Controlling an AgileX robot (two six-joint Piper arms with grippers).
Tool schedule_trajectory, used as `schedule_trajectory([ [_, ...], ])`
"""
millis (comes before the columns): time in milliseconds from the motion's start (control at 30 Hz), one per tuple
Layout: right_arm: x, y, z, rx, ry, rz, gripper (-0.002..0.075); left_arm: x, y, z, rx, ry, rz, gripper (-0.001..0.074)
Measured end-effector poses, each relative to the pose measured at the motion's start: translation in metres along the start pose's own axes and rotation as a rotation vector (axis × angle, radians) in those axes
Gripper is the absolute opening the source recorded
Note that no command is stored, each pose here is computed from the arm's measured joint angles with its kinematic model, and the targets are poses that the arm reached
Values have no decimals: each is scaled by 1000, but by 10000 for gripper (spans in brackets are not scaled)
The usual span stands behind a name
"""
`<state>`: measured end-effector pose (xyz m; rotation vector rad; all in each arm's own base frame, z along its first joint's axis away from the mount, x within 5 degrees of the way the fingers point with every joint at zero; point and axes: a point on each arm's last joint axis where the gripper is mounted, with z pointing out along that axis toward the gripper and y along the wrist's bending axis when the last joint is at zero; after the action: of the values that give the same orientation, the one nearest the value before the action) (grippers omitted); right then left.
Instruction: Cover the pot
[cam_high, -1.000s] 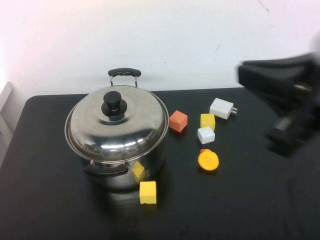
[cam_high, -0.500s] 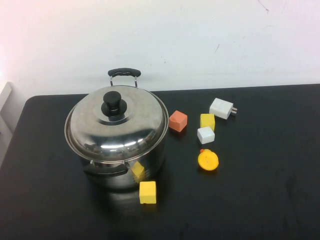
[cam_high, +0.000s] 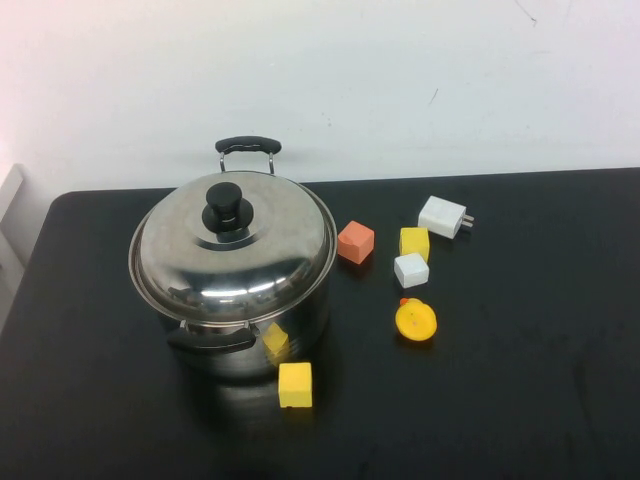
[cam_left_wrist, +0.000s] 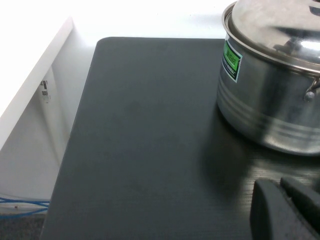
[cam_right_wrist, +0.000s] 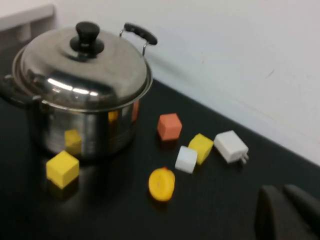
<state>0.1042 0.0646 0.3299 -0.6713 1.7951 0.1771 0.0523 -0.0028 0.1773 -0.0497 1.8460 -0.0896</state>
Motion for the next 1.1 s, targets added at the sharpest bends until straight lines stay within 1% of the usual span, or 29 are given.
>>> schedule_trajectory([
  [100, 27, 1, 6, 27, -69, 1, -2, 0, 0, 0, 0, 0, 0, -1],
  [200, 48, -2, 5, 89, -150, -19, -2, 0, 0, 0, 0, 0, 0, -1],
  [433, 86, -12, -18, 365, -216, -77, -2, 0, 0, 0, 0, 0, 0, -1],
  [633, 118, -10, -26, 514, -210, -16, -2, 0, 0, 0, 0, 0, 0, -1],
  [800, 151, -7, -27, 623, -114, 84, -2, 0, 0, 0, 0, 0, 0, -1],
  [933, 166, -4, -24, 645, -60, 152, -2, 0, 0, 0, 0, 0, 0, -1],
  [1100, 176, 0, -23, 605, 16, 260, -2, 0, 0, 0, 0, 0, 0, -1],
])
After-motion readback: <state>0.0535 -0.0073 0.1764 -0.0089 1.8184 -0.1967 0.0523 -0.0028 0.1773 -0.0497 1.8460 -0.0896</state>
